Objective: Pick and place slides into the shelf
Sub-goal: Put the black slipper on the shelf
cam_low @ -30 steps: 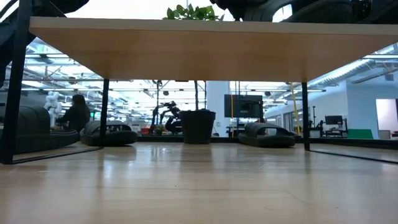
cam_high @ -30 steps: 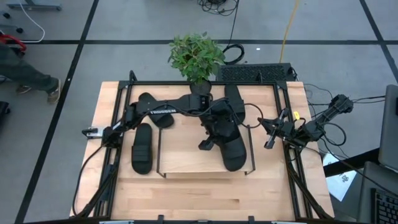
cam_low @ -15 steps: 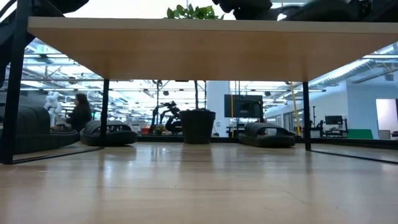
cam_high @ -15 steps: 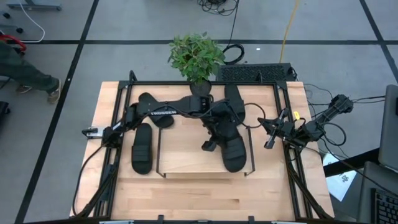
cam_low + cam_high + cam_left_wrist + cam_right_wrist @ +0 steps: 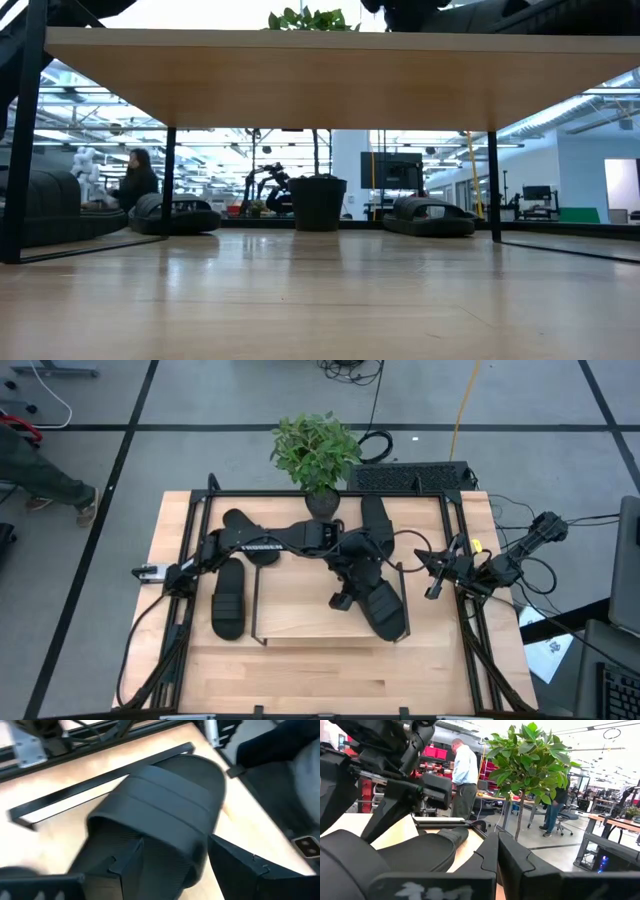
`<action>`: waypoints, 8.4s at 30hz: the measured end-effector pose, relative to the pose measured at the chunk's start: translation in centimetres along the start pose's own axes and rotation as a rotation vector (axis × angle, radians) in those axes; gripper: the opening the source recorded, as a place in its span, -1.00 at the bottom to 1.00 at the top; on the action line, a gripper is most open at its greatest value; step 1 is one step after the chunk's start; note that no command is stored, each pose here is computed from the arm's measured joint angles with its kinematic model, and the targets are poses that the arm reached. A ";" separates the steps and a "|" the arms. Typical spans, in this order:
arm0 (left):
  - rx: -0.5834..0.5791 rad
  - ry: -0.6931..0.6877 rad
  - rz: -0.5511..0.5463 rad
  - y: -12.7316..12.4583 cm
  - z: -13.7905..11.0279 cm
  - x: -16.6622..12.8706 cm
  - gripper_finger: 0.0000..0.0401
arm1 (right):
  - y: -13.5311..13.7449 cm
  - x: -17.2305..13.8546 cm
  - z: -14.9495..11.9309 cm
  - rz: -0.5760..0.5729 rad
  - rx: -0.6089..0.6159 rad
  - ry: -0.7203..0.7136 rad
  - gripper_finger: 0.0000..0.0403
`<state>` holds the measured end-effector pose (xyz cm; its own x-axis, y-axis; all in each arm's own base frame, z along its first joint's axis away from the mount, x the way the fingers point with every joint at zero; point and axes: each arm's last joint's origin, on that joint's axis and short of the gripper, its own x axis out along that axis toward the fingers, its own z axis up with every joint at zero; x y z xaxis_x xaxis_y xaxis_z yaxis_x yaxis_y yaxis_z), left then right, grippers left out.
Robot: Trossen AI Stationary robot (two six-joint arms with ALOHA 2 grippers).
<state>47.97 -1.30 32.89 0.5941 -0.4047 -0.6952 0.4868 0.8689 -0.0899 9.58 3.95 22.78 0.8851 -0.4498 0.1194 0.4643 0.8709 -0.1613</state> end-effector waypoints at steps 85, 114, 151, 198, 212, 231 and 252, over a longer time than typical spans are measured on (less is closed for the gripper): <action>-0.013 -0.700 0.798 -14.0 -29.1 -19.6 -1.00 | -0.9 0.2 2.9 -0.016 -0.027 -0.004 -1.00; -0.044 -0.661 0.816 -13.8 -30.0 -18.7 -0.97 | -6.2 2.1 17.2 0.099 -0.002 0.508 -1.00; -0.105 -0.537 0.777 -13.7 -31.1 -17.9 -0.97 | -11.1 19.5 13.3 0.648 -0.160 1.168 -0.27; -0.141 -0.516 0.836 -13.6 -31.3 -17.9 -0.97 | -2.9 21.8 10.1 1.050 0.108 1.163 0.17; -0.148 -0.513 0.833 -13.6 -31.3 -17.9 -0.97 | 1.1 22.3 8.5 1.117 0.078 1.289 0.17; -0.151 -0.513 0.832 -13.6 -31.3 -17.9 -0.97 | 3.2 22.0 8.1 1.218 0.136 1.327 0.17; -0.159 -0.516 0.830 -13.6 -31.3 -17.9 -0.97 | 5.4 21.2 8.4 1.166 0.029 1.355 0.17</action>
<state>10.69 3.06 24.18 0.9326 0.3077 -0.1887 -0.2789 0.9461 0.1646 30.57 0.81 32.68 0.1356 0.5199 -0.8434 -0.3456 0.8226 0.4515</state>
